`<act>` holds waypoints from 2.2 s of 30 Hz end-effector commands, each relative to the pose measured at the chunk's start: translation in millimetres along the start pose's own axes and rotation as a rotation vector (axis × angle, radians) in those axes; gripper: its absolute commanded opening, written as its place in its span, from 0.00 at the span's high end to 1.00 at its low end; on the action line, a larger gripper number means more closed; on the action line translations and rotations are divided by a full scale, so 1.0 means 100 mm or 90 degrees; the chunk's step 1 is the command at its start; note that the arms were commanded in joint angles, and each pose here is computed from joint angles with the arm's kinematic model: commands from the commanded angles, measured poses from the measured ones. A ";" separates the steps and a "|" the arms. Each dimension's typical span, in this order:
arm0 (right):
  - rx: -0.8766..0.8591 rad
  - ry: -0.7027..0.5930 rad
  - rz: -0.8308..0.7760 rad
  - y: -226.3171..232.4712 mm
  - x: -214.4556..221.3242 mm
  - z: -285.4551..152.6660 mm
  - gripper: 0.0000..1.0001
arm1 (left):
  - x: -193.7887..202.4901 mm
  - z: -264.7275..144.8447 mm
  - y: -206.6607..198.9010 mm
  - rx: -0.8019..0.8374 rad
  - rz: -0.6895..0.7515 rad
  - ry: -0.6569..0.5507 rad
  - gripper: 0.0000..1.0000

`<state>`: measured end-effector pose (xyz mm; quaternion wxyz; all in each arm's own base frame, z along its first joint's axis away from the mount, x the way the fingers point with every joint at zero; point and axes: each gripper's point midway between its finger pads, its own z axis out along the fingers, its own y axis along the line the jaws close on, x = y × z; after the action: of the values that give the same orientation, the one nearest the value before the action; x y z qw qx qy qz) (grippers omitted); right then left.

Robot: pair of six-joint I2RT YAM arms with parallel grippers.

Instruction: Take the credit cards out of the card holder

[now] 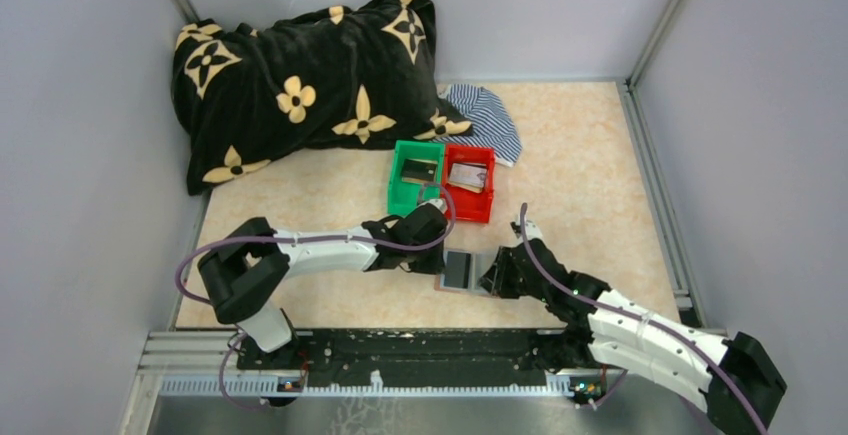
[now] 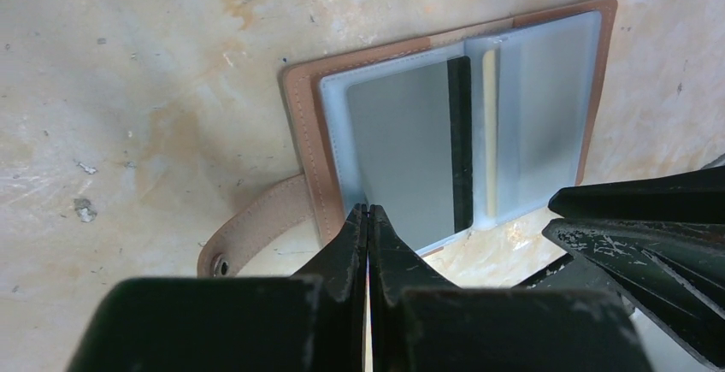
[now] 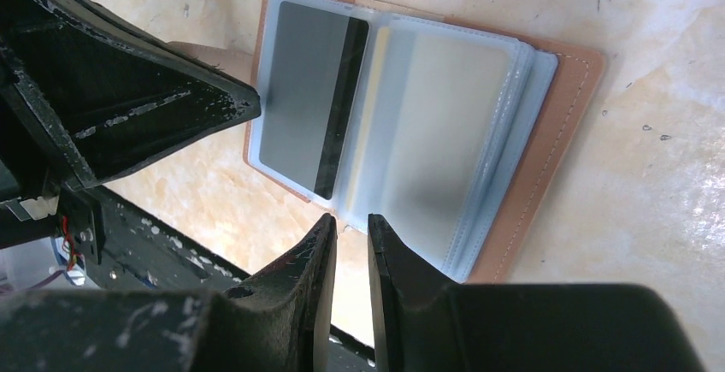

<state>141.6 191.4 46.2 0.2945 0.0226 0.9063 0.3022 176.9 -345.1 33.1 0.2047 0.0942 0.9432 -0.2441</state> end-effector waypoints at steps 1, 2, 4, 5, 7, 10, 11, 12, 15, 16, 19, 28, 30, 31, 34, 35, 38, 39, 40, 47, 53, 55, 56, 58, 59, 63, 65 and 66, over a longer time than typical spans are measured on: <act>-0.046 -0.032 0.001 0.22 -0.20 -0.01 0.79 | 0.00 0.01 0.07 -0.012 -0.007 -0.001 1.00; -0.047 -0.031 0.001 0.23 -0.21 -0.01 0.79 | 0.01 0.01 0.08 -0.012 -0.006 0.000 1.00; -0.049 -0.032 0.002 0.24 -0.21 -0.01 0.79 | 0.01 0.03 0.08 -0.011 -0.007 0.001 1.00; -0.050 -0.034 0.001 0.25 -0.23 -0.02 0.79 | 0.02 0.04 0.08 -0.010 -0.007 0.004 1.00; -0.050 -0.034 -0.001 0.25 -0.23 -0.02 0.79 | 0.05 0.08 0.07 -0.005 -0.007 0.011 1.00; -0.046 -0.032 -0.004 0.25 -0.24 -0.03 0.79 | 0.06 0.13 0.06 0.001 -0.006 0.020 1.00; -0.046 -0.034 -0.004 0.26 -0.25 -0.03 0.79 | 0.07 0.15 0.06 0.000 -0.007 0.024 1.00; -0.046 -0.032 -0.002 0.25 -0.25 -0.02 0.79 | 0.07 0.15 0.06 0.000 -0.006 0.026 1.00; -0.054 -0.030 0.004 0.25 -0.25 0.02 0.76 | 0.09 0.16 0.09 -0.003 -0.007 0.031 1.00; -0.060 -0.029 0.007 0.25 -0.24 0.04 0.73 | 0.09 0.16 0.10 -0.005 -0.007 0.032 1.00; -0.070 -0.025 0.015 0.26 -0.23 0.11 0.62 | 0.10 0.16 0.14 -0.007 -0.009 0.036 1.00; -0.061 -0.016 0.010 0.21 -0.24 0.23 0.58 | 0.14 0.17 0.18 -0.006 -0.015 0.044 1.00; -0.063 -0.010 0.012 0.18 -0.21 0.27 0.58 | 0.13 0.16 0.18 -0.005 -0.016 0.043 1.00; -0.065 -0.007 0.014 0.17 -0.19 0.28 0.58 | 0.13 0.16 0.19 -0.005 -0.016 0.043 1.00; -0.064 0.003 0.018 0.13 -0.14 0.33 0.58 | 0.13 0.17 0.17 0.000 -0.015 0.044 1.00; -0.066 0.005 0.018 0.13 -0.12 0.34 0.59 | 0.13 0.17 0.17 0.001 -0.015 0.044 1.00; -0.066 0.011 0.019 0.10 -0.08 0.37 0.58 | 0.13 0.18 0.16 0.004 -0.013 0.047 1.00; -0.067 0.011 0.020 0.10 -0.08 0.38 0.59 | 0.13 0.19 0.16 0.005 -0.012 0.048 1.00; -0.070 0.013 0.020 0.10 -0.07 0.38 0.58 | 0.13 0.19 0.15 0.006 -0.011 0.050 1.00; -0.080 0.022 0.025 0.08 0.00 0.42 0.60 | 0.12 0.19 0.13 0.013 -0.008 0.050 1.00; -0.076 0.019 0.027 0.06 0.00 0.41 0.74 | 0.12 0.19 0.13 0.010 -0.008 0.050 1.00; -0.074 0.017 0.029 0.05 -0.01 0.41 0.82 | 0.12 0.20 0.14 0.009 -0.008 0.051 1.00; -0.074 0.018 0.028 0.05 -0.01 0.41 0.87 | 0.12 0.20 0.13 0.010 -0.007 0.052 1.00; -0.071 0.018 0.026 0.04 -0.01 0.41 0.97 | 0.12 0.20 0.13 0.010 -0.006 0.053 1.00; -0.069 0.018 0.026 0.04 -0.01 0.41 1.00 | 0.12 0.20 0.13 0.011 -0.006 0.053 1.00; -0.064 0.020 0.027 0.01 0.00 0.41 1.00 | 0.14 0.21 0.14 0.008 -0.006 0.056 1.00; -0.062 0.018 0.026 0.00 0.00 0.40 1.00 | 0.14 0.22 0.15 0.008 -0.007 0.057 1.00; -0.059 0.018 0.026 0.00 0.00 0.39 1.00 | 0.14 0.22 0.15 0.009 -0.007 0.059 1.00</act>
<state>165.2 217.2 24.3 0.2761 0.0272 0.8904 0.3610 177.8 -352.2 23.2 0.1710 0.0942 0.9409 -0.2768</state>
